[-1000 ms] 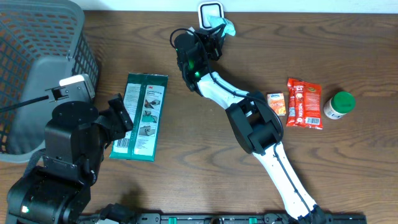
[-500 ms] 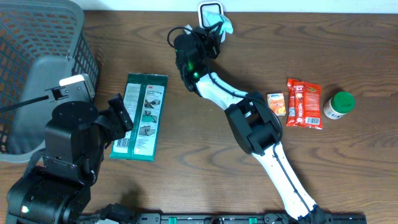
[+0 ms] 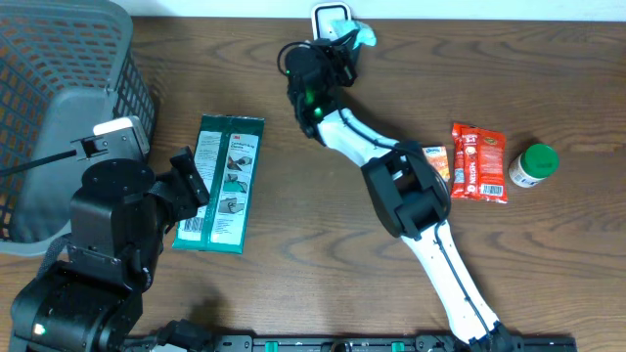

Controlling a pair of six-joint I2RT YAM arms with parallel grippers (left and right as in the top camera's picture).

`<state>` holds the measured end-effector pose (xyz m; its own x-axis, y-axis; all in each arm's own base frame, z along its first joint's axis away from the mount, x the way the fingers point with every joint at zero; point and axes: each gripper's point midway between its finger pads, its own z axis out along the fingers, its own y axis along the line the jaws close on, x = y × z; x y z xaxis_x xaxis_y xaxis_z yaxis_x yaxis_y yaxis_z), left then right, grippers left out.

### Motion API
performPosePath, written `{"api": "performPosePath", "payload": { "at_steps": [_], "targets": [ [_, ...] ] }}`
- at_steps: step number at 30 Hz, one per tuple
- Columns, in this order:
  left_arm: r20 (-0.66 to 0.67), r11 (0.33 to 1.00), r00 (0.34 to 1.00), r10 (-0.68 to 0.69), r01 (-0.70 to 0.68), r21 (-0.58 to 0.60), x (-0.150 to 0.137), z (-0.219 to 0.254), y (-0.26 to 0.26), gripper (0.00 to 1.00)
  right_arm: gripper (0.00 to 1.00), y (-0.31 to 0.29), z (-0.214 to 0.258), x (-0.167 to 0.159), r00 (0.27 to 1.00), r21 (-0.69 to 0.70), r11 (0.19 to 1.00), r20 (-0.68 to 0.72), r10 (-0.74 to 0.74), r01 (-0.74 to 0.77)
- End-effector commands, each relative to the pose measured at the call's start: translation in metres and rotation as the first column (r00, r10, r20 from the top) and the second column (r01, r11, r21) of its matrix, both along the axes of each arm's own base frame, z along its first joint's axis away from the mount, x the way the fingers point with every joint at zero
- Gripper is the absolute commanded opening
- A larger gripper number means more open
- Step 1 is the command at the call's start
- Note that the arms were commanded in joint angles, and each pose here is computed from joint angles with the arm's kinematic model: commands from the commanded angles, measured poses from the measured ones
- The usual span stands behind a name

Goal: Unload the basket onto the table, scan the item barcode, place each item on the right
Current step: 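Hold the wipes pouch up in front of the white scanner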

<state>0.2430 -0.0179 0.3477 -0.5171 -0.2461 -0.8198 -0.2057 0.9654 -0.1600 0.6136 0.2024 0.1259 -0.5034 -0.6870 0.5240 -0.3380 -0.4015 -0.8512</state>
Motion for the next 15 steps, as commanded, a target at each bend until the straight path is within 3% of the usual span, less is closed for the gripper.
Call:
{"api": "performPosePath", "payload": {
  "at_steps": [1,10,15],
  "targets": [
    [0.007,1.000,1.000,0.006,-0.006,0.011,-0.001,0.003,0.003,0.82,0.01,-0.006,0.017,0.007,0.999,0.035,0.999,0.040,0.008,-0.010],
    [0.007,1.000,1.000,0.005,-0.005,0.012,-0.001,0.003,0.003,0.82,0.01,0.001,0.058,0.012,0.989,0.039,0.998,0.140,0.039,-0.044],
    [0.007,1.000,1.000,0.006,-0.006,0.011,-0.001,0.003,0.003,0.82,0.01,0.002,0.058,0.011,0.989,0.049,0.998,0.144,0.035,-0.043]
  ]
}}
